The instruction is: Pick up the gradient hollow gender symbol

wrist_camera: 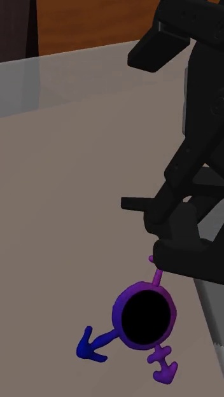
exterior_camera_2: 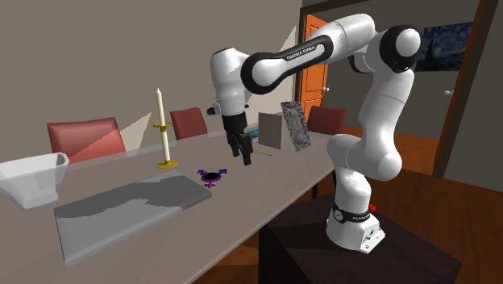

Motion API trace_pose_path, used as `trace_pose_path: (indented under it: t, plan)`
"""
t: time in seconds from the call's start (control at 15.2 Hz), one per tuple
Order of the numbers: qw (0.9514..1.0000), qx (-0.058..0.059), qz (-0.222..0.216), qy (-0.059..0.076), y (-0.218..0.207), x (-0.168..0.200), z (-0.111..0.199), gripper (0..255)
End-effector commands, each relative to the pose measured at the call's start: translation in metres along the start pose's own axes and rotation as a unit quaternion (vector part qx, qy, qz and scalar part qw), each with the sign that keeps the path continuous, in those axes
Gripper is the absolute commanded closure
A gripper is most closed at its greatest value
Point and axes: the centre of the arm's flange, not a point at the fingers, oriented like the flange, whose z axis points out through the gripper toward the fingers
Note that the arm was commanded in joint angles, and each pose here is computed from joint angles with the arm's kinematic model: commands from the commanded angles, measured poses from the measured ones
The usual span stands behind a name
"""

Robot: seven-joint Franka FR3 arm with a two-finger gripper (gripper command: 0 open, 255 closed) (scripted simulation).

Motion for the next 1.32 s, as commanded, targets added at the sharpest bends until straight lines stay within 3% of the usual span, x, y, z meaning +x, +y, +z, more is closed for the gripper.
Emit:
trace_pose_path:
  t: [0.0, 0.86, 1.25]
  plan:
    - [0.9999, -0.007, -0.001, -0.008, 0.023, 0.007, 0.011, 0]
    - [0.997, -0.051, -0.002, -0.058, 0.162, 0.065, 0.077, 0]
    - [0.9969, -0.052, -0.002, -0.059, 0.166, 0.07, 0.105, 0]
